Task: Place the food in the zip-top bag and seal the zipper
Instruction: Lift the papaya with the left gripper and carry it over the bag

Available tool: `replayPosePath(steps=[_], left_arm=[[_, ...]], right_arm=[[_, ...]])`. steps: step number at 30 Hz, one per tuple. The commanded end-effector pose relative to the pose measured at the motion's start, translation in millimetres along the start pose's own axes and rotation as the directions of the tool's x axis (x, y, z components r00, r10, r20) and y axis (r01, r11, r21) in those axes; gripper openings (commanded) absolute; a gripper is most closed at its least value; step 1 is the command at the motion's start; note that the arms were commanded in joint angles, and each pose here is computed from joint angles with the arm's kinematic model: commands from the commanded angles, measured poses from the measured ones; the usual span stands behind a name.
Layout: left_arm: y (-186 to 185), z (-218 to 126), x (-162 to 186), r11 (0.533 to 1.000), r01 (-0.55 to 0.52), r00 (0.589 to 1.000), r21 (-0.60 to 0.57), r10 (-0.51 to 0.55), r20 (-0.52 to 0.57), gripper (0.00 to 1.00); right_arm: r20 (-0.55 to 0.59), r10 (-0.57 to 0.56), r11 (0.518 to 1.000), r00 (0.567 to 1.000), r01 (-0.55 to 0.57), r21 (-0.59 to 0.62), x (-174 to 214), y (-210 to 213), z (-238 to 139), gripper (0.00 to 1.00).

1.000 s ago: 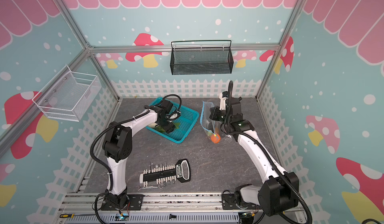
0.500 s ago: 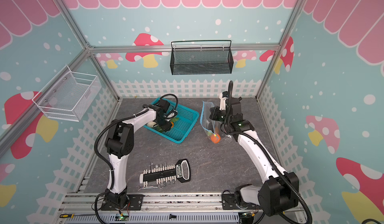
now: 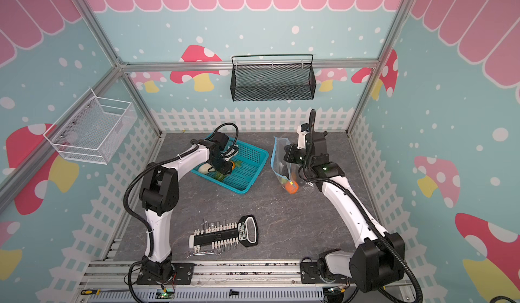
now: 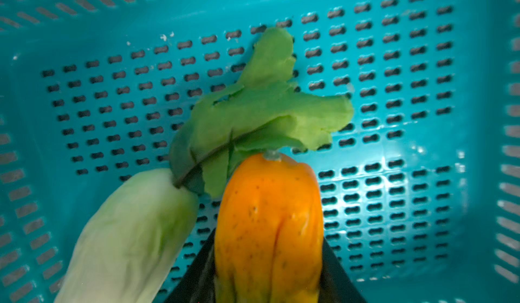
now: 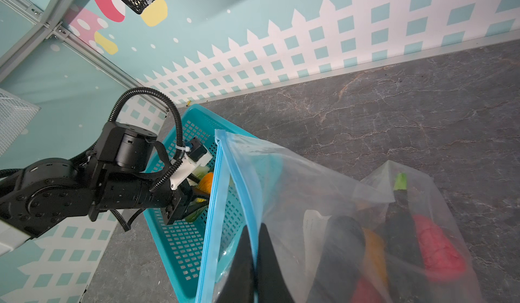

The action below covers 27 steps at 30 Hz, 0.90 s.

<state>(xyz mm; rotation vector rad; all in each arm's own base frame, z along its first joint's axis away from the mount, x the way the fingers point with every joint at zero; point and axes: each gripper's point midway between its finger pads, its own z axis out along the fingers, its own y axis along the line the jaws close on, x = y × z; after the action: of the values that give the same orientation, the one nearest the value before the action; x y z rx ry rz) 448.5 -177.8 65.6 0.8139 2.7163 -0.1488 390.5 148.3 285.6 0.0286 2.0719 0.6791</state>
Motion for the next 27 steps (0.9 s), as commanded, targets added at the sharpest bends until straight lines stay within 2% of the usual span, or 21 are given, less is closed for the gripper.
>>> replayPosePath(steps=[1, 4, 6, 8, 10, 11, 14, 17, 24, 27], left_arm=[[-19.7, -47.9, -23.2, 0.986, 0.117, 0.984, 0.122, -0.132, 0.12, 0.39], [-31.5, -72.0, -36.6, 0.954, 0.209, 0.95, 0.213, -0.25, 0.185, 0.35], [-43.8, -86.4, -47.1, 0.912, 0.266, 0.914, 0.313, -0.342, 0.219, 0.33], [-62.4, -101.8, -60.0, 0.828, 0.335, 0.862, 0.449, -0.462, 0.208, 0.31], [-80.2, -111.7, -70.0, 0.75, 0.403, 0.813, 0.525, -0.557, 0.172, 0.28], [-95.9, -120.8, -77.1, 0.726, 0.4, 0.805, 0.56, -0.57, 0.164, 0.28], [-149.7, -151.0, -99.1, 0.693, 0.347, 0.791, 0.632, -0.578, 0.199, 0.28], [-184.9, -184.5, -116.8, 0.657, 0.304, 0.76, 0.69, -0.604, 0.241, 0.29], [-212.6, -236.6, -132.7, 0.667, 0.261, 0.681, 0.698, -0.64, 0.357, 0.29], [-215.3, -246.3, -134.6, 0.646, 0.246, 0.656, 0.723, -0.66, 0.366, 0.27]], right_arm=[[0.042, 0.002, 1.0, 0.999, -0.001, -0.01, -12.7, 3.1, -2.6, 0.02], [0.045, 0.008, 1.0, 0.999, -0.008, -0.01, -11.5, 2.5, -3.1, 0.02], [0.05, 0.023, 1.0, 0.998, -0.023, -0.002, -11.8, 1.1, -4.2, 0.02], [0.054, 0.032, 0.999, 0.998, -0.032, 0.002, -11.4, 0.1, -5.8, 0.02], [0.057, 0.042, 0.999, 0.997, -0.043, 0.019, -10.8, -3.4, -5.8, 0.02], [0.053, 0.047, 0.999, 0.997, -0.048, 0.02, -10.3, -3.8, -4.8, 0.03], [0.055, 0.061, 0.998, 0.997, -0.063, 0.023, -11.8, -3.9, -3.8, 0.02], [0.066, 0.073, 0.997, 0.995, -0.075, 0.034, -14.2, -5.6, -4.7, 0.02], [0.093, 0.091, 0.995, 0.991, -0.095, 0.04, -22.1, -4.1, -10.0, 0.02], [0.098, 0.093, 0.994, 0.991, -0.097, 0.041, -24.8, -3.6, -10.9, 0.03]])
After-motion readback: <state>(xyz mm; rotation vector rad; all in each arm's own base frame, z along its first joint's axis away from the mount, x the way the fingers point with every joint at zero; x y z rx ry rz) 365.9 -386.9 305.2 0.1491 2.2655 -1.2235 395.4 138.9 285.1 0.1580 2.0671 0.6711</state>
